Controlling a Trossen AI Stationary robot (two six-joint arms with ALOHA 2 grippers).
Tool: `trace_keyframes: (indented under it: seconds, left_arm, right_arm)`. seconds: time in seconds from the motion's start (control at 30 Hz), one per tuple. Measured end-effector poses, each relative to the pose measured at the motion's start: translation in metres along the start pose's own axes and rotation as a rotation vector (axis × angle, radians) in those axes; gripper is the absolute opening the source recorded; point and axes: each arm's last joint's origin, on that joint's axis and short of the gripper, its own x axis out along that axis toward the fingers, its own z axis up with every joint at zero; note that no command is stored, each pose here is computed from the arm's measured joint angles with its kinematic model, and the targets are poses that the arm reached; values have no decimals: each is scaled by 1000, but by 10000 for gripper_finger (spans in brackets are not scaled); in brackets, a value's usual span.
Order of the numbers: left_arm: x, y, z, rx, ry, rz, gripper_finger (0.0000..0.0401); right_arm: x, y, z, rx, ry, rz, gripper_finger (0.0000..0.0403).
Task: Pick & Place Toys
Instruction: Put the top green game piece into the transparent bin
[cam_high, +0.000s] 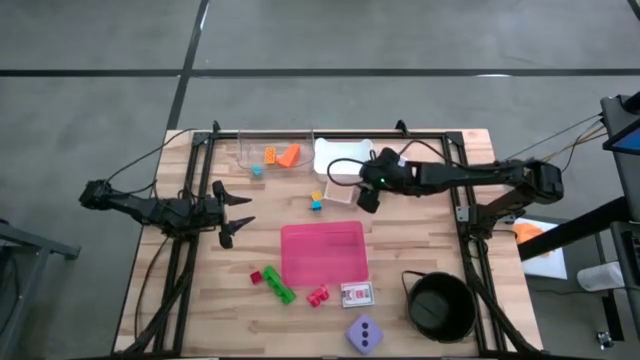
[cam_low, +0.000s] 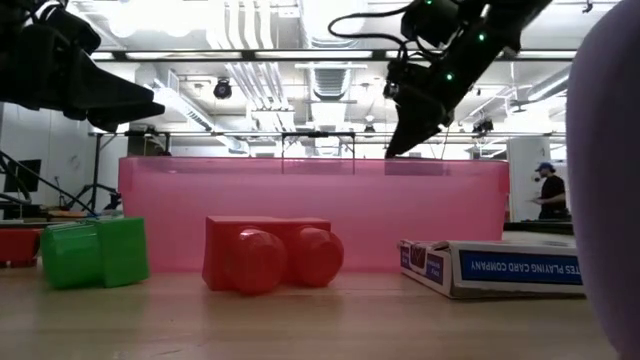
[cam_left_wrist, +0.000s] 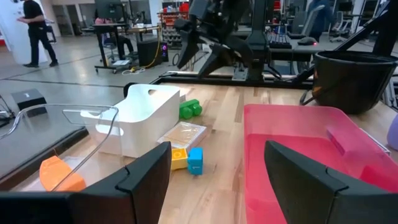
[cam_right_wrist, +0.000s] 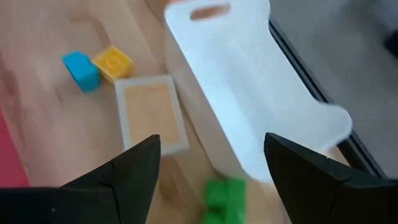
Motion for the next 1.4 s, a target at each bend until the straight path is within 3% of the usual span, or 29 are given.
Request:
trace_keyframes:
  seconds: [0.4, 1.4]
  left_arm:
    - [0, 0, 0, 2, 2, 0, 259]
    - [0, 0, -1, 8, 7, 4, 259]
  right_arm:
    - [17, -16, -19, -28, 293, -14, 286]
    - [85, -27, -50, -66, 527, 63, 286]
